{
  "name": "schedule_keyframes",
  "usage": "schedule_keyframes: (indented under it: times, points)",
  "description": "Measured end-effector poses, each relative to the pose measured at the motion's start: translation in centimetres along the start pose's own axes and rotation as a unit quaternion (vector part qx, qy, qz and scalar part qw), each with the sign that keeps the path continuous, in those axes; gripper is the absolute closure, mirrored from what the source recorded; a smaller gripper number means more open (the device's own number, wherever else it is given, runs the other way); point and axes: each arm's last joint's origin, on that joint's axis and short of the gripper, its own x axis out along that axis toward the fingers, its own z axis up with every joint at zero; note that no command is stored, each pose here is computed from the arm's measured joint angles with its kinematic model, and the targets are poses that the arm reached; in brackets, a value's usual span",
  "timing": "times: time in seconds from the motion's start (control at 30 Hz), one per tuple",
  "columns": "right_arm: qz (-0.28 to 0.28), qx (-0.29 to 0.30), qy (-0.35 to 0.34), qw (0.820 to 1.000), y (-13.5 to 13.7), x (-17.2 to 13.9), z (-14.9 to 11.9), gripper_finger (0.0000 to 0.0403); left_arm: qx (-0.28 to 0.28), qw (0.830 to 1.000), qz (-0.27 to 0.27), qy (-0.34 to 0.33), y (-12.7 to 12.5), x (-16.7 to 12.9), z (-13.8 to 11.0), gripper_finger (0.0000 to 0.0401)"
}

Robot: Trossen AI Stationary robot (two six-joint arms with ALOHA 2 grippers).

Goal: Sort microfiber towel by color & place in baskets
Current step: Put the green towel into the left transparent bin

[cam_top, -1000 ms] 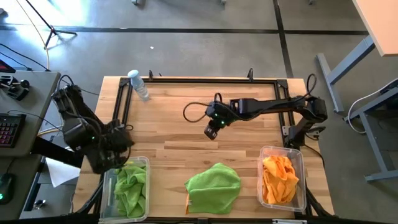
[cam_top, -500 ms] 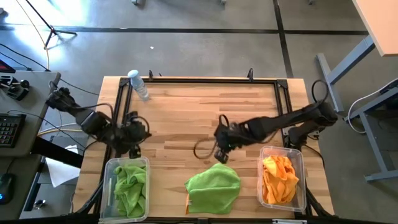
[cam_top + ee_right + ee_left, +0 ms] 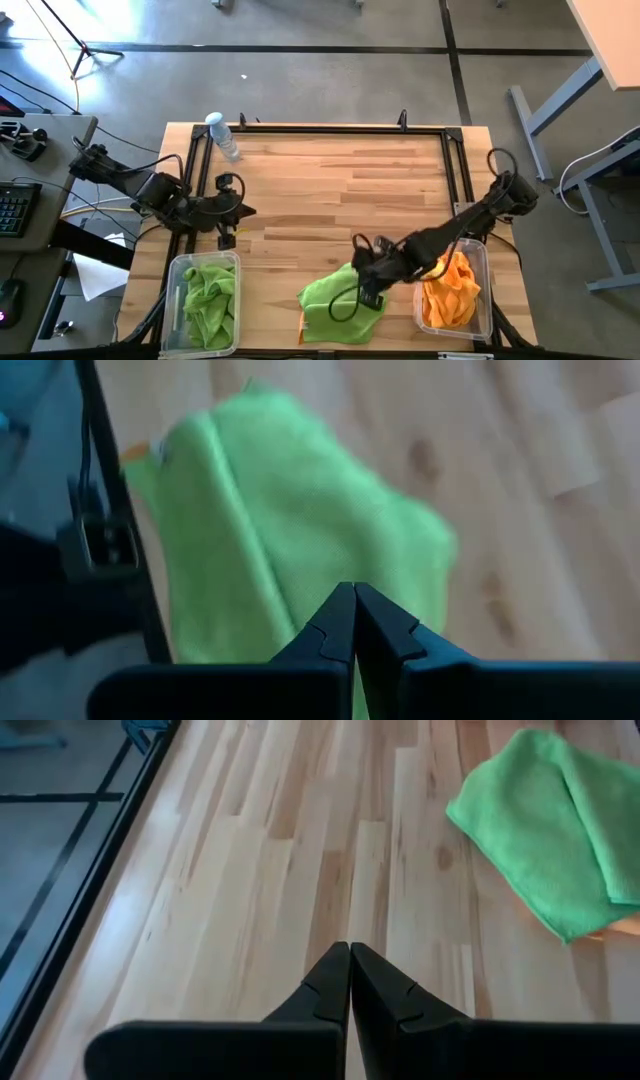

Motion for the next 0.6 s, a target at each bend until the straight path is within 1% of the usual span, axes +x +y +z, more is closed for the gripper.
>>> schedule_keyframes:
  times: [0.13,0.27,0.47,0.6]
  points:
    - [0.013,-0.021,0.043,0.999,1.3,2.3,-1.1,0.0403,0.000,1.000,0.000,0.001,0.0,0.0,0.0,0.0401]
    - [0.005,-0.028,0.057,0.998,2.1,4.3,-1.8,0.0402,-0.007,1.000,0.000,0.001,0.0,0.0,0.0,0.0401]
    - [0.013,-0.031,0.050,0.998,2.7,5.9,-1.9,0.0402,-0.009,1.000,0.000,0.001,0.0,0.0,0.0,0.0401]
    - [0.030,-0.060,0.033,0.997,3.0,5.9,-1.6,0.0402,-0.009,1.000,0.000,0.001,0.0,0.0,0.0,0.0401]
